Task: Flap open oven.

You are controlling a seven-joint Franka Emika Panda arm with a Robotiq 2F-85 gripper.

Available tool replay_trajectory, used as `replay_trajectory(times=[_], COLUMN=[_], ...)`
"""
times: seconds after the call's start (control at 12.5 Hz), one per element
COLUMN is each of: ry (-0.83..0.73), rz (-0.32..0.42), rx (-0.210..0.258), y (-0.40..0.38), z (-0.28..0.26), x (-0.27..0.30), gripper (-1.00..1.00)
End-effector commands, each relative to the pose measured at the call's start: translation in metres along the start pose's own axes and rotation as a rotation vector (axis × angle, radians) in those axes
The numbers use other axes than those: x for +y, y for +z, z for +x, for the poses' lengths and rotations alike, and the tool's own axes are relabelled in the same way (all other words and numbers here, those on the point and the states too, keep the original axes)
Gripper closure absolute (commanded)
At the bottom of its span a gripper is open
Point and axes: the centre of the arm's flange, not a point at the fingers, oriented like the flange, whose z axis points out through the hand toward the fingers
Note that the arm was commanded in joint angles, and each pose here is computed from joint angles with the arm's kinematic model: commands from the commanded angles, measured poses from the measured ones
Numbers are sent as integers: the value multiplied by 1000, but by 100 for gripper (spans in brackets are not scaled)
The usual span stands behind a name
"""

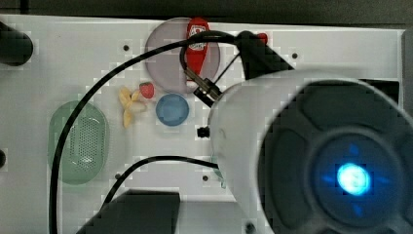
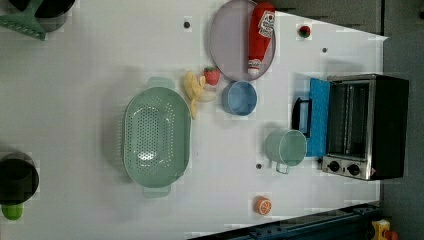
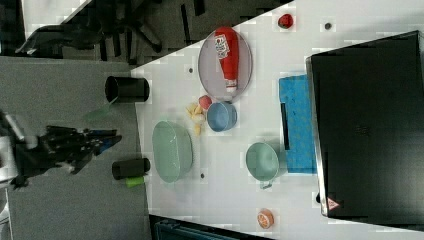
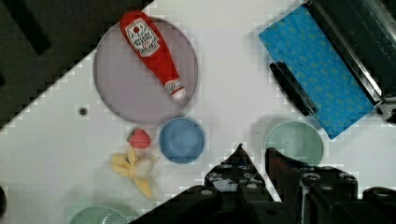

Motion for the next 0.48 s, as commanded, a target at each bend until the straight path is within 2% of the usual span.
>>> replay_trajectory(times=[0.08, 0.48], ry=[270, 270], rz=[-143, -128], rx=[-82, -61], y=[57, 61], z=[19, 15], x=[-3, -18], gripper=[65, 65])
